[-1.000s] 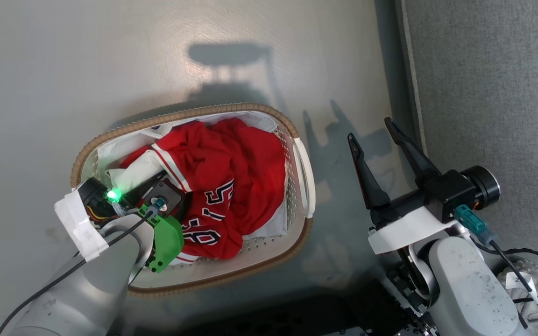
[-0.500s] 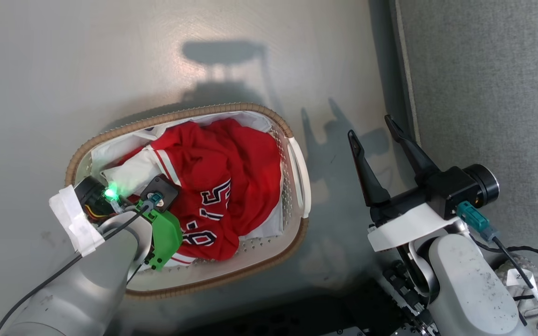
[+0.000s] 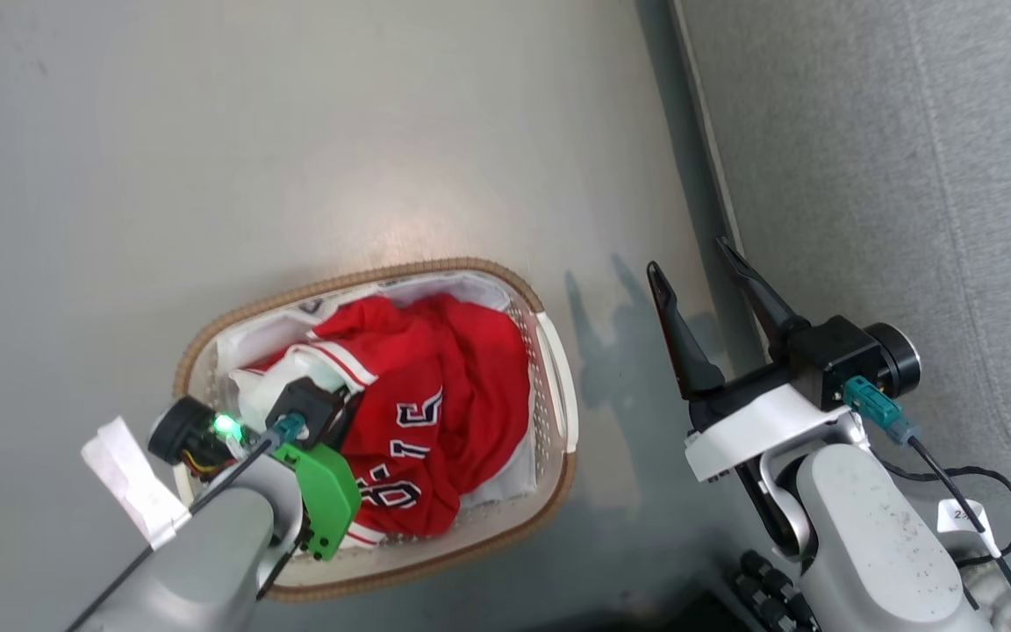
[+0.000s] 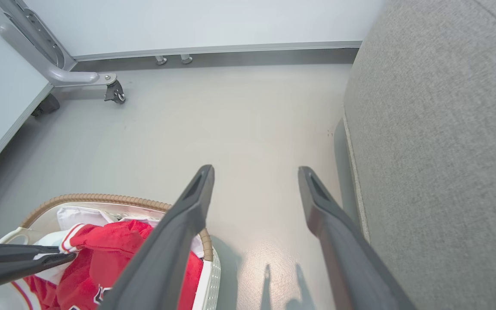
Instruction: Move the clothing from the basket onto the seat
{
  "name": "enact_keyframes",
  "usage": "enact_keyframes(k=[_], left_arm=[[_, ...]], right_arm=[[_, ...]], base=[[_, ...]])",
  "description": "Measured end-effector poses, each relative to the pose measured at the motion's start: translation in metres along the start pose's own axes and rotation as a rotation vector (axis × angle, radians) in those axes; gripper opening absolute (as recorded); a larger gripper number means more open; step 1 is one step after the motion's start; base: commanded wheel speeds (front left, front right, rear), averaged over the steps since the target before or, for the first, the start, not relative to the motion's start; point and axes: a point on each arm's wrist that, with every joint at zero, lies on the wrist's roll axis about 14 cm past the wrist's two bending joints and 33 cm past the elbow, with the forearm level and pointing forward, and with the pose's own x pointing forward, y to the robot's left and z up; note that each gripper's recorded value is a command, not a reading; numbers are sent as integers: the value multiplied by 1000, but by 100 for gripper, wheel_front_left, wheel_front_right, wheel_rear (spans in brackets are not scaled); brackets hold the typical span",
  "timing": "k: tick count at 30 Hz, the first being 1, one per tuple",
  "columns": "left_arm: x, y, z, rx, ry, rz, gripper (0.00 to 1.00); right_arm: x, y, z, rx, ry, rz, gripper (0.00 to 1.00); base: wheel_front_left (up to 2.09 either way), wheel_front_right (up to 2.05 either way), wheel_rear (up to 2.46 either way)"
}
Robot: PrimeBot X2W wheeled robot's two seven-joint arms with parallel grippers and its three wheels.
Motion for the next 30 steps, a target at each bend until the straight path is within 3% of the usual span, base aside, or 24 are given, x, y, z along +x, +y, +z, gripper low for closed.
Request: enact_keyframes(k=[12, 30], left_arm=[[-58, -14, 73, -43, -257, 105, 0], [-201, -42, 220, 84, -850, 269, 0]], right_arm=[[-32, 8, 41, -13, -81, -12, 100], [-84, 50, 80, -5, -193, 63, 100]], base=[[0, 0, 0], [0, 0, 0]])
